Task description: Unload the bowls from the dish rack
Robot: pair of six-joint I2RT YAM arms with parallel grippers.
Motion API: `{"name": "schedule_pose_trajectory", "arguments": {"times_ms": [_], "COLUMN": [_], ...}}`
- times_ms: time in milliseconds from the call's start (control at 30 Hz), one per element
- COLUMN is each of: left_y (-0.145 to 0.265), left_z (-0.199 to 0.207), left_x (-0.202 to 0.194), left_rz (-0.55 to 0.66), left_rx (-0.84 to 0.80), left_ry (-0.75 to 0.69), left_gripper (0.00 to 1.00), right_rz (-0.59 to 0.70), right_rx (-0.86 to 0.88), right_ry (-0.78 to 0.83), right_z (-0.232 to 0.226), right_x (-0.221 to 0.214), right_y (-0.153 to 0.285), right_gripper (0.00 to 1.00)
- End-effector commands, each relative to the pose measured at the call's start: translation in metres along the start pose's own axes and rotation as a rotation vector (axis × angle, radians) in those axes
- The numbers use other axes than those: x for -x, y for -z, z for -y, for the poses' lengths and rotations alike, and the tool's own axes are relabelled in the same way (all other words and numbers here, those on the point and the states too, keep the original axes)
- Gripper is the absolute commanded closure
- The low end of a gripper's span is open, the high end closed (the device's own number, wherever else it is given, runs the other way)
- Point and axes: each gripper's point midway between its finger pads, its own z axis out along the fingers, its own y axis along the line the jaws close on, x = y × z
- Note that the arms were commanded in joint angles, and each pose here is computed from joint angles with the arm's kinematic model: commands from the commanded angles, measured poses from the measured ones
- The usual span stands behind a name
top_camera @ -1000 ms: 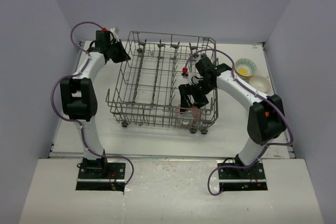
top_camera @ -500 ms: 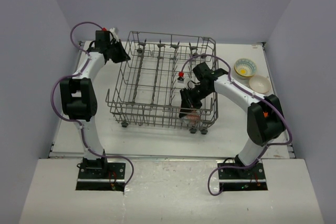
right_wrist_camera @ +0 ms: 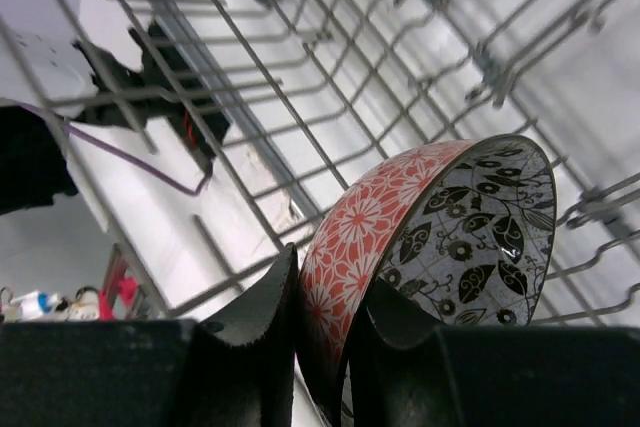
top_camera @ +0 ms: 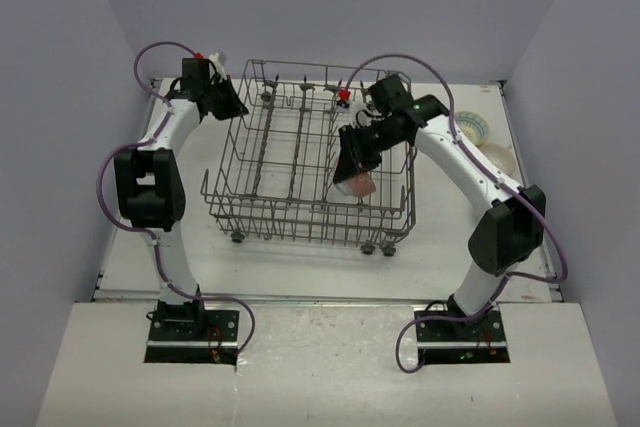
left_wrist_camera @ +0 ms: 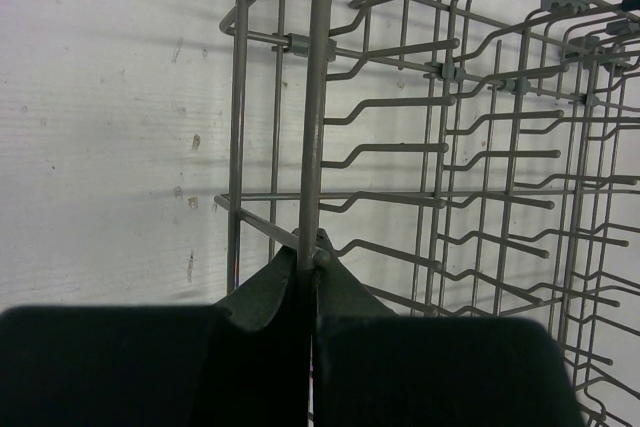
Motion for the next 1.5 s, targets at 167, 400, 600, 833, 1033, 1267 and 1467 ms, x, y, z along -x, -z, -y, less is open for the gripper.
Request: {"name": "schedule_pose_trajectory", "arguments": {"times_ms": [167, 400, 600, 833, 1033, 1267, 1467], "left_y": [-0.012, -0.014, -0.018, -0.021, -0.019, -0.012, -0.009], "left_z": [-0.077, -0.077, -0.076, -0.076, -0.074, -0.066, -0.064], "left_x": [-0.064, -0.066, -0.072, -0.077, -0.078, -0.074, -0.073], "left_rz": [-0.182, -0.189, -0.202, -0.212, -0.213, -0.206, -0.205], "left_rx": [0.259, 0.254, 0.242, 0.236, 0.223, 0.204, 0.202], "left_ry": [0.122, 0.124, 0.135, 0.139, 0.138, 0.136, 0.138], "left_gripper": [1.00, 1.00, 1.00, 1.00, 1.00, 1.00, 1.00], "right_rz": [0.325, 0.605, 0.685, 0.645, 0.678, 0.700, 0.647], "right_rx": [-0.296, -0.822, -1.129, -1.222, -1.280, -1.357, -1.414], "right_ry": [0.058, -0.225, -0.459, -0.509, -0.453, -0.424, -0.422], "right_z": [-0.004, 0.084, 0.159, 0.225, 0.267, 0.309, 0.350], "right_x": [0.104, 0.121, 0.075, 0.067, 0.099, 0.133, 0.141], "right_y": [0.082, 0.179, 0.239, 0.251, 0.241, 0.245, 0.240], "right_gripper": [1.00, 1.00, 1.00, 1.00, 1.00, 1.00, 1.00]}}
